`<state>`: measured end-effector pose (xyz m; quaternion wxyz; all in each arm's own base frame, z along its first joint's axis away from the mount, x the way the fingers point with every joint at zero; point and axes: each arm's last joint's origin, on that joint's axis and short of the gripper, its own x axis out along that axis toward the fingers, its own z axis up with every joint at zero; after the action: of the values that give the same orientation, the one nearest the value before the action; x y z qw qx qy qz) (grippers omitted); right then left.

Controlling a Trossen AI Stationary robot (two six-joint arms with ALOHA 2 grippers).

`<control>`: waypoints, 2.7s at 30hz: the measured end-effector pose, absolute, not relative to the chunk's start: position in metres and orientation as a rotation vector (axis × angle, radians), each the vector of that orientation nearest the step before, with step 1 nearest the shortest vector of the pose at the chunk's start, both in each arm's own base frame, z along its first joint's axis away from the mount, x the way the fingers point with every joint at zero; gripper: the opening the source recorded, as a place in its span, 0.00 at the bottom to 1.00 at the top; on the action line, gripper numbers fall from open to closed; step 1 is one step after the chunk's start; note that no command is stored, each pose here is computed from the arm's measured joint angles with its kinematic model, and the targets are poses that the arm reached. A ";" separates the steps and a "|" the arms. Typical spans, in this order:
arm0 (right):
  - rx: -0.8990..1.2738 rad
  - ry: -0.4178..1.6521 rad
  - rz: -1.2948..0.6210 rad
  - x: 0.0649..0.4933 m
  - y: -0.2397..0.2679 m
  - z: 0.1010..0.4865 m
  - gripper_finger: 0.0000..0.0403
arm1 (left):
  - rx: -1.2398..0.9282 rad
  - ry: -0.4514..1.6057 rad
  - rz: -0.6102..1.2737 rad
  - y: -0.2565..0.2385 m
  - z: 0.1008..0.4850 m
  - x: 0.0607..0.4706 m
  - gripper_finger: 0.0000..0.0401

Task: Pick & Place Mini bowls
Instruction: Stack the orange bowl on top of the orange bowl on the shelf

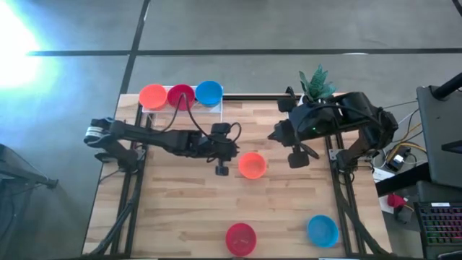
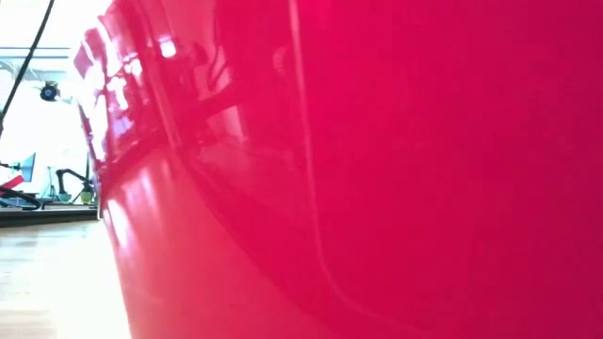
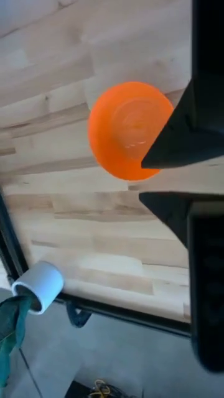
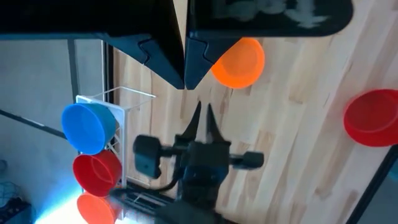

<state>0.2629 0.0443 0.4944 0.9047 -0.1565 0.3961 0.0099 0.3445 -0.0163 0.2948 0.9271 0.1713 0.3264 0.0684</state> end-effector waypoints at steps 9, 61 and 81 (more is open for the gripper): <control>-0.316 0.817 0.017 0.261 0.044 0.495 0.02 | 0.247 0.708 0.177 -0.018 0.260 0.371 0.27; -0.330 0.818 0.024 0.261 0.044 0.495 0.02 | -0.153 0.824 0.395 0.012 0.162 0.409 0.11; -0.325 0.816 0.022 0.261 0.044 0.495 0.02 | -0.101 0.817 0.371 0.015 0.275 0.339 0.00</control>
<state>0.2611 0.0439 0.4953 0.9050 -0.1573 0.3951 0.0104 0.3392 0.0145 0.2749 0.8998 -0.0489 0.3946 0.1795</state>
